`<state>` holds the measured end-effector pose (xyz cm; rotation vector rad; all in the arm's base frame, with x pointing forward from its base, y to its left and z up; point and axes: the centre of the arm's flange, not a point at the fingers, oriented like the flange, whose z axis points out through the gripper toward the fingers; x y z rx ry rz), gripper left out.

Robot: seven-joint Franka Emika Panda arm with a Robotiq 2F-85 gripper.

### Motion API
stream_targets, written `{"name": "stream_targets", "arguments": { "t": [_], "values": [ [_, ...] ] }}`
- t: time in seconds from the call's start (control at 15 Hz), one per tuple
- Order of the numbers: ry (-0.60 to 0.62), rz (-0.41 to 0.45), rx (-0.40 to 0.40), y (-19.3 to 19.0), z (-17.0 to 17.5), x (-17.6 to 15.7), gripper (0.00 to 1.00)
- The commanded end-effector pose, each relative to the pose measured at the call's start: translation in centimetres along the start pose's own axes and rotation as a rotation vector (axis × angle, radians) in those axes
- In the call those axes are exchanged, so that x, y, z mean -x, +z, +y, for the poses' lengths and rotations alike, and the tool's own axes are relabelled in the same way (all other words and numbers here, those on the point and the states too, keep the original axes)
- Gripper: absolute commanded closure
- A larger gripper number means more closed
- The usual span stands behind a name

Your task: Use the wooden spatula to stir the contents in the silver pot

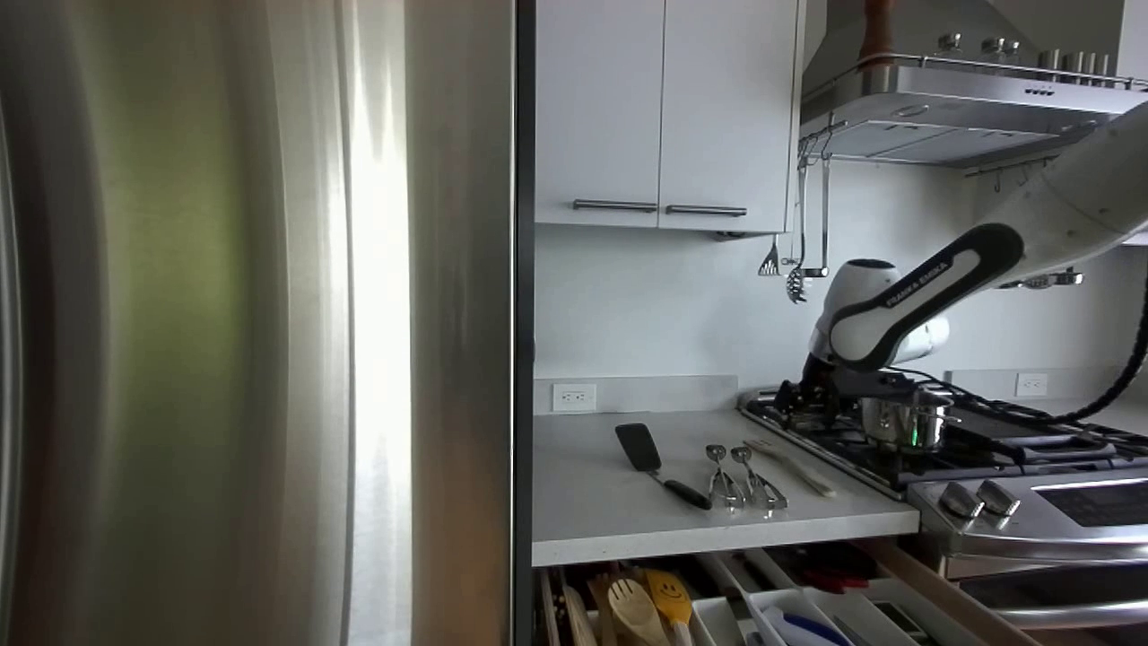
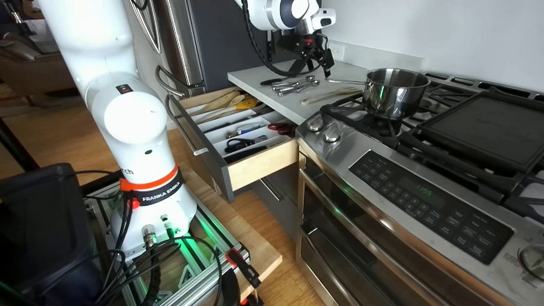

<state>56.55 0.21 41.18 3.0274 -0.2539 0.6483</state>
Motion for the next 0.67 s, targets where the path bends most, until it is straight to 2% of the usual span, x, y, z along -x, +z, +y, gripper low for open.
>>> {"name": "stream_targets", "arguments": {
  "t": [0.0,0.07,0.27,0.33,0.4,0.6],
  "values": [
    [0.026,-0.170,0.076,-6.6,2.0,1.9,0.00],
    [0.029,-0.221,0.104,-8.1,2.8,2.3,0.00],
    [-0.018,-0.323,0.071,-12.5,5.3,2.9,0.00],
    [-0.031,-0.311,0.043,-13.8,6.1,2.8,0.00],
    [-0.013,-0.292,0.078,-11.0,4.4,2.6,0.00],
    [-0.030,-0.280,0.055,-14.0,5.7,2.6,0.00]
  ]
}}
